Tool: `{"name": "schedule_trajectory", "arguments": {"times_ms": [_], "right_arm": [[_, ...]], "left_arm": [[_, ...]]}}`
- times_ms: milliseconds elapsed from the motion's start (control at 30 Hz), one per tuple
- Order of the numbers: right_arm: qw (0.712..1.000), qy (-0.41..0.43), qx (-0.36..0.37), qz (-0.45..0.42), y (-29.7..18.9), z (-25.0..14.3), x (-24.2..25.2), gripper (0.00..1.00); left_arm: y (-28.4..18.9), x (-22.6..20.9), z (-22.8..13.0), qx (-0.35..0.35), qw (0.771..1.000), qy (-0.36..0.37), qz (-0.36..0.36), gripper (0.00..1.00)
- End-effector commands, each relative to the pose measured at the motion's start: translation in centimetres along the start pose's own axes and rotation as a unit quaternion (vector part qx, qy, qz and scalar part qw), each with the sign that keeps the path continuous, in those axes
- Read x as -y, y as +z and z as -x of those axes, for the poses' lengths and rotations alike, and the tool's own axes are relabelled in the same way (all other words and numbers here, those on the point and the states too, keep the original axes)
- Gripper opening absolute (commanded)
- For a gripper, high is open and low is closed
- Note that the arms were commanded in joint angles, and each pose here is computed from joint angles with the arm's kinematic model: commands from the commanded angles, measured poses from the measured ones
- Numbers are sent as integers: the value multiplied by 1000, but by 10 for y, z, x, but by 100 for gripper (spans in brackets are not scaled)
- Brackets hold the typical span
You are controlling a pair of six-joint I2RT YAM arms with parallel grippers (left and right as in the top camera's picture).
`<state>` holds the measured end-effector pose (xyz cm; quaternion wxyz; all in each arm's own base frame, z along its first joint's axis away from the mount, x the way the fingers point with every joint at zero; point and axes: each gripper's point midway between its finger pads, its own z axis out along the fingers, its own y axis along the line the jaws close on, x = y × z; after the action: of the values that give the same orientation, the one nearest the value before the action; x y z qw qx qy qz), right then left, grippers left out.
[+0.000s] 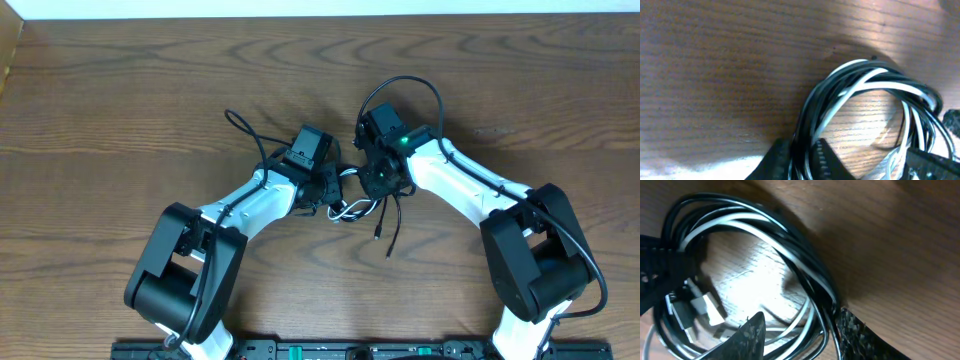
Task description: Untangle cables
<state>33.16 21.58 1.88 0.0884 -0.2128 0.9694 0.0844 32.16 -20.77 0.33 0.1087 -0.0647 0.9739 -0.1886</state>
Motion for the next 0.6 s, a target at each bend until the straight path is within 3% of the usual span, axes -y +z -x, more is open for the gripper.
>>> {"name": "schedule_trajectory", "arguments": {"times_ms": [0, 100, 300, 567], "right_arm": [[1000, 14, 2, 10, -2, 2, 4, 44], [1000, 24, 1, 5, -2, 2, 13, 47], [999, 53, -4, -10, -2, -2, 32, 47], [998, 67, -7, -11, 0, -5, 37, 47]], "left_arm": [[6, -3, -1, -4, 1000, -3, 9, 13], [6, -1, -1, -5, 1000, 4, 3, 13], [-8, 37, 9, 2, 995, 57, -88, 8], [-49, 68, 33, 62, 984, 76, -149, 8]]}}
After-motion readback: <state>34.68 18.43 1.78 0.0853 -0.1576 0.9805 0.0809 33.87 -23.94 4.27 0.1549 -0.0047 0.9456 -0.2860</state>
